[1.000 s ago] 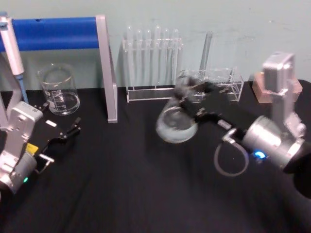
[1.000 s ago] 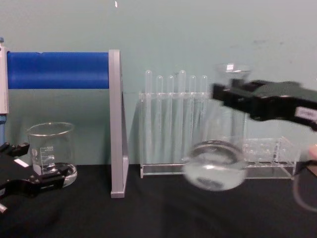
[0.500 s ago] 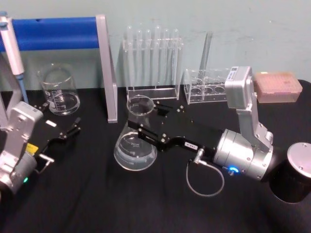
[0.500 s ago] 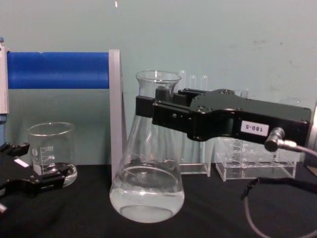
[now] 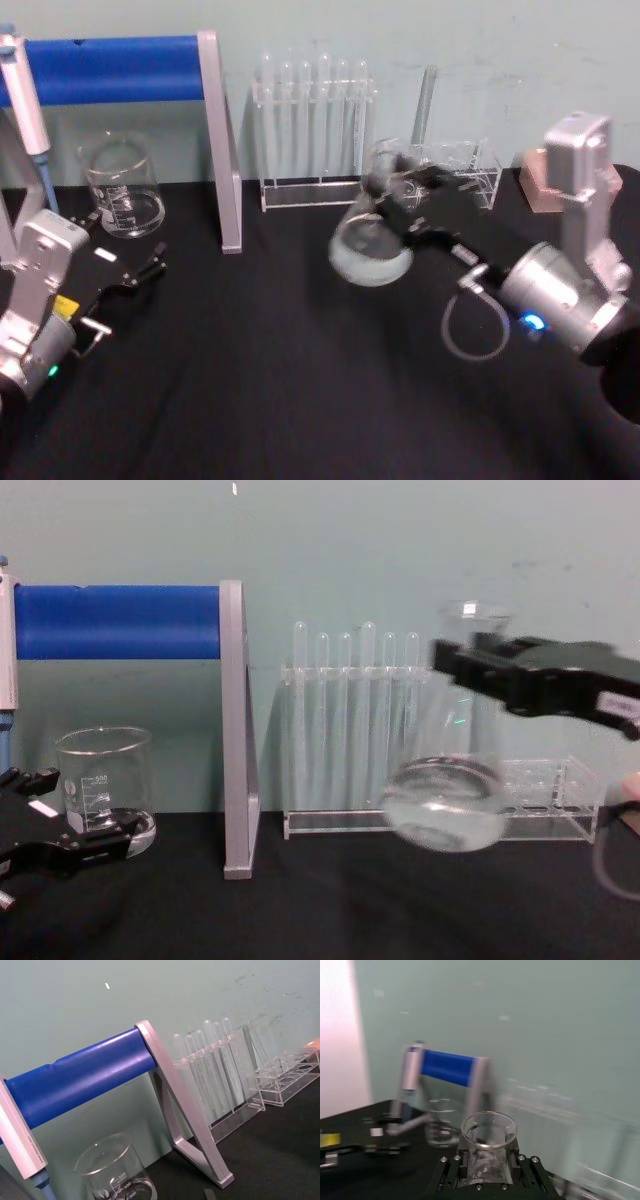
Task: Grasp the erlenmeyer flask with one hand, shake it three times, then place it back.
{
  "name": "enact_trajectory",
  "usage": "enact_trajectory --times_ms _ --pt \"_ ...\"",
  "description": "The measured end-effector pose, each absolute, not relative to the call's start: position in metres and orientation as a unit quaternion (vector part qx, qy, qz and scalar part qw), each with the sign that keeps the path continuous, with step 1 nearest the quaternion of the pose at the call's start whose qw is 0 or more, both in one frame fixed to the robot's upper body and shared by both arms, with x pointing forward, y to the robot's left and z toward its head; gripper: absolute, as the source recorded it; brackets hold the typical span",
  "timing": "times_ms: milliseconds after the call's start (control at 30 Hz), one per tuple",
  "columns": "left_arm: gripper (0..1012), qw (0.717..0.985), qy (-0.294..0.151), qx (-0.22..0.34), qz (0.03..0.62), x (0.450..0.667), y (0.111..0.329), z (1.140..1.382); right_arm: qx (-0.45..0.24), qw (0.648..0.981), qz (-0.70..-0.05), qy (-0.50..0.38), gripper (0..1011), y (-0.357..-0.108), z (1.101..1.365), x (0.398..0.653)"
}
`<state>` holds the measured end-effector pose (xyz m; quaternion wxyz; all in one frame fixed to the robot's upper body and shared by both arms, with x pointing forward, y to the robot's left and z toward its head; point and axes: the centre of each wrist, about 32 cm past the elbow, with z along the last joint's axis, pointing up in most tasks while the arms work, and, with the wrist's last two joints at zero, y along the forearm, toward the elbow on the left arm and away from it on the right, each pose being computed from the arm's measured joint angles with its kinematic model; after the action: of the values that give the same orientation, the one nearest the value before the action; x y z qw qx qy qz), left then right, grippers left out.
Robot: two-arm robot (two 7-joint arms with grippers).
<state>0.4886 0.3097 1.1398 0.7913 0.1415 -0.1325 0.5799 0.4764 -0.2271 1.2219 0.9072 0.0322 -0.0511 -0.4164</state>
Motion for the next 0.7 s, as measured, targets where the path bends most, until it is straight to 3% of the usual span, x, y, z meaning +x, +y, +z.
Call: enact_trajectory --times_ms 367,567,700 --pt "1001 0.791 -0.132 0.142 0.580 0.489 0.310 1.140 0.015 0.842 -0.535 -0.064 452 -0.269 1.223 0.469" --pt "1001 0.791 -0.132 0.142 0.580 0.489 0.310 1.140 0.017 0.849 -0.525 -0.063 452 -0.267 1.225 0.470" --pt "1001 0.791 -0.132 0.141 0.580 0.489 0.310 1.140 0.023 0.874 -0.482 -0.058 451 -0.254 1.225 0.473"
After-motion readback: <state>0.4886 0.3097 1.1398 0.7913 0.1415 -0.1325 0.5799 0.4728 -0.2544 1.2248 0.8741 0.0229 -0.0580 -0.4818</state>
